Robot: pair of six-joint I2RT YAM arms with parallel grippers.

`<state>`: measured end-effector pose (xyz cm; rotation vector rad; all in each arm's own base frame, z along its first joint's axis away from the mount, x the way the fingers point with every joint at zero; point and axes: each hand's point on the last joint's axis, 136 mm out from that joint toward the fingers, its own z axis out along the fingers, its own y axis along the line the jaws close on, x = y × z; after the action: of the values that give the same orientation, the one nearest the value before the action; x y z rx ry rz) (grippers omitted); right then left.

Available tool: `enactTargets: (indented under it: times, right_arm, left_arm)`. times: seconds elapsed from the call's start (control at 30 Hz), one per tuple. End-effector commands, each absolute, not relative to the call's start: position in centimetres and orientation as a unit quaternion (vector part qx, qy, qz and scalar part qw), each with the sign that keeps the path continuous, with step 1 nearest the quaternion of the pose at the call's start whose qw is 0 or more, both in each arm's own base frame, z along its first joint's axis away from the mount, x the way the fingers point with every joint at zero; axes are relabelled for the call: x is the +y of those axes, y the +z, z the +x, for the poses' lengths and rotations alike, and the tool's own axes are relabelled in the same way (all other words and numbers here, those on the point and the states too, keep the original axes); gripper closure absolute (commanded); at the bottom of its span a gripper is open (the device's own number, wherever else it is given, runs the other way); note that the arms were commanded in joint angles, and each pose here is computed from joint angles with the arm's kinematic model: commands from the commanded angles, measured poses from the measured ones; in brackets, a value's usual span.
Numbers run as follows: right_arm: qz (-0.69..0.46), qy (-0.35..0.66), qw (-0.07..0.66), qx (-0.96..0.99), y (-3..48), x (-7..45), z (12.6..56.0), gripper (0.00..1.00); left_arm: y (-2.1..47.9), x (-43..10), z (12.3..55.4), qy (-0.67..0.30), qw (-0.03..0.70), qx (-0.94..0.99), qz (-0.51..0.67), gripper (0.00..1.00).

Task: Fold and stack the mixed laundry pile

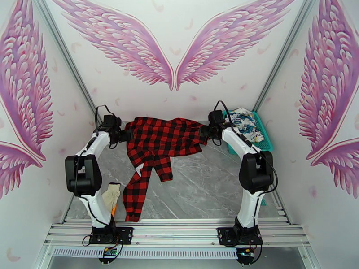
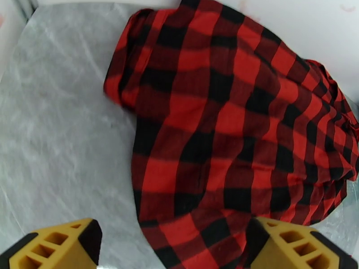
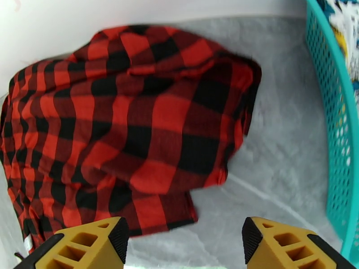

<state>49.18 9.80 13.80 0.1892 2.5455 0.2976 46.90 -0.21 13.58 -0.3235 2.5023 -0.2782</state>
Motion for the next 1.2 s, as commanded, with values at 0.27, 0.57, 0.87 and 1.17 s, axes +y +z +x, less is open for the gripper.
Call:
enactTargets:
  times: [0.27, 0.57, 0.87, 1.17]
  right_arm:
    - [0.128, 0.200, 0.211, 0.948, 6.5, 12.5, 48.7, 0.47]
    - [0.143, 0.199, 0.203, 0.948, 4.2, 13.8, 50.9, 0.46]
    - [0.136, 0.191, 0.190, 0.953, 3.2, 14.6, 51.7, 0.65]
    - [0.132, 0.177, 0.200, 0.954, 4.0, 13.7, 50.5, 0.99]
  left_arm:
    - [7.1, -5.5, 42.6, -0.226, 0.273, 0.916, -0.191, 0.10]
    - [3.7, -6.3, 43.9, -0.219, 0.257, 0.917, -0.212, 0.19]
    - [4.0, -7.2, 45.3, -0.246, 0.274, 0.904, -0.218, 0.45]
    - [7.2, -7.5, 45.4, -0.265, 0.319, 0.887, -0.202, 0.98]
